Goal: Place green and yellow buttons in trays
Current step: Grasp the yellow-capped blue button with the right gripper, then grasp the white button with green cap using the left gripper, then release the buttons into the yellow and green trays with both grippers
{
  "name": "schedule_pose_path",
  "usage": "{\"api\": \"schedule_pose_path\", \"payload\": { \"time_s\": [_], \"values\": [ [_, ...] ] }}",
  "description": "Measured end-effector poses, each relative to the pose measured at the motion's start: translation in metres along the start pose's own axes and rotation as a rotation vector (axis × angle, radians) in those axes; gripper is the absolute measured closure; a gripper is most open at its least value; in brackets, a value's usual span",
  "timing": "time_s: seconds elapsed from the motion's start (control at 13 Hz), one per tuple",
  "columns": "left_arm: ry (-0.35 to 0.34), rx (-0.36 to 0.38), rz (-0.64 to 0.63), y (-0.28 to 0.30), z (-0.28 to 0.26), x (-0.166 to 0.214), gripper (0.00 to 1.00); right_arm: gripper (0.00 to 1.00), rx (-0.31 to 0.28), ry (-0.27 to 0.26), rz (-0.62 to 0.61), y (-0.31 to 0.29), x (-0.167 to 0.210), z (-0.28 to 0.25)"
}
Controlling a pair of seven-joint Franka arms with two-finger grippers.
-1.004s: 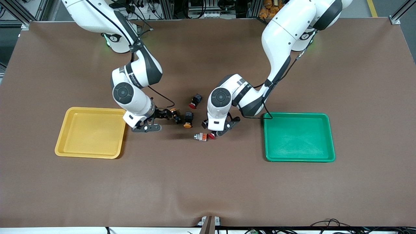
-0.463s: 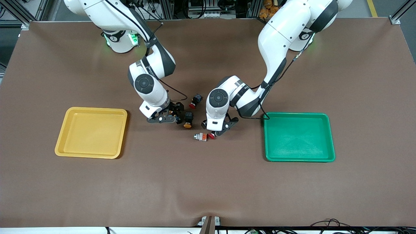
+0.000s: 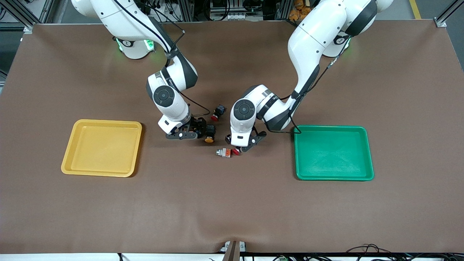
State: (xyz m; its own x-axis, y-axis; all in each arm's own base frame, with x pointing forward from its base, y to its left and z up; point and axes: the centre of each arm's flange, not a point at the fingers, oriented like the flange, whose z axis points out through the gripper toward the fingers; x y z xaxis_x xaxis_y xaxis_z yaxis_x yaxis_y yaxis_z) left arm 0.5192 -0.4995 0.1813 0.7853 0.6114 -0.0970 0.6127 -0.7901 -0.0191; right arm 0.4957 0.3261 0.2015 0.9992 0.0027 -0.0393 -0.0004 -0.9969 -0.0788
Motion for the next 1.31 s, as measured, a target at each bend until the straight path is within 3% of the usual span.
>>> {"api": "schedule_pose_path", "payload": {
  "time_s": [0.08, 0.15, 0.46, 0.69, 1.0, 1.31],
  "values": [
    [0.000, 0.001, 0.000, 0.000, 0.001, 0.000, 0.26, 0.13, -0.001, 0.000, -0.004, -0.002, -0.002, 0.003],
    [0.000, -0.001, 0.000, 0.000, 0.000, 0.000, 0.30, 0.26, -0.002, -0.001, -0.010, -0.005, -0.004, 0.005],
    [0.002, 0.000, -0.002, 0.001, -0.002, 0.002, 0.30, 0.70, 0.000, 0.004, -0.021, -0.010, -0.007, 0.005],
    [0.008, 0.022, -0.017, 0.001, -0.027, 0.010, 0.30, 0.70, -0.015, -0.014, 0.001, 0.002, -0.001, -0.004],
    [0.035, 0.035, -0.059, -0.008, -0.113, 0.028, 0.30, 0.70, -0.039, -0.092, 0.041, 0.049, 0.017, -0.060],
    [0.053, 0.044, -0.115, -0.041, -0.171, 0.092, 0.30, 0.70, -0.033, -0.132, -0.023, 0.126, 0.039, -0.104]
  ]
}}
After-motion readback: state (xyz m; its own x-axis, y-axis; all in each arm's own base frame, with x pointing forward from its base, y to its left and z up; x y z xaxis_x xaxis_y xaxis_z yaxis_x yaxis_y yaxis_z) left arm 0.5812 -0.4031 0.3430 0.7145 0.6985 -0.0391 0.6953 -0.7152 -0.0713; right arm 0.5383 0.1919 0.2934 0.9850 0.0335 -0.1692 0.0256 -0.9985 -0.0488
